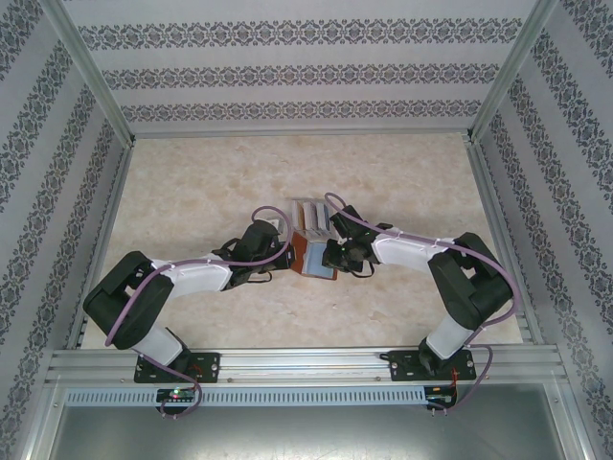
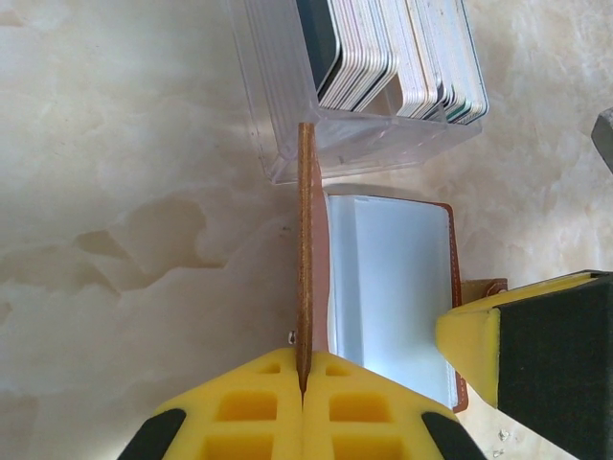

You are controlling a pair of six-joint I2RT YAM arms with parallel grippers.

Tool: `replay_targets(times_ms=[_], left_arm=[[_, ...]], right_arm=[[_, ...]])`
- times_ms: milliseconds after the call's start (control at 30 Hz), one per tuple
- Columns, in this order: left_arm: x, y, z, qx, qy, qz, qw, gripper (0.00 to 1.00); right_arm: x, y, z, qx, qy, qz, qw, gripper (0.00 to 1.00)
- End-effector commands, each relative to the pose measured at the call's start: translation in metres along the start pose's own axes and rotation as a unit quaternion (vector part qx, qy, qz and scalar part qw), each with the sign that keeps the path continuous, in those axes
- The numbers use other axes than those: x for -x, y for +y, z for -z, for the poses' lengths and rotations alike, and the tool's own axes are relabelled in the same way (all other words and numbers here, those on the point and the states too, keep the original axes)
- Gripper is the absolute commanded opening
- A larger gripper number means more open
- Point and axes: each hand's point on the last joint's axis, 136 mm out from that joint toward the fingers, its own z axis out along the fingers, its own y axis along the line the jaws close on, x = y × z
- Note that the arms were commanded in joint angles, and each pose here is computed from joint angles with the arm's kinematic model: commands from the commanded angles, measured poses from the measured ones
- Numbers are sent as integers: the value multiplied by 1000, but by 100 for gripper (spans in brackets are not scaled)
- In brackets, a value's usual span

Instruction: Put the credit cards into the card holder

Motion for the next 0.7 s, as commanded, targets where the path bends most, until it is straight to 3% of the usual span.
replay_targets(times_ms=[0,433,600,667], left_arm=[[-1,-4,-5,-3,8,3,1000,0],[-4,-3,-8,-5,14,6,1000,0],[-4,-3,-8,-4,14,6,1000,0],[-4,-3,-8,-4,14,6,1000,0]], right_arm=[[-2,4,-5,3,5,5,1000,21],[1,12,0,25,-7,7,1000,15],[2,13,0,30,-9,6,999,16],[2,14,0,34,-12,5,999,21]])
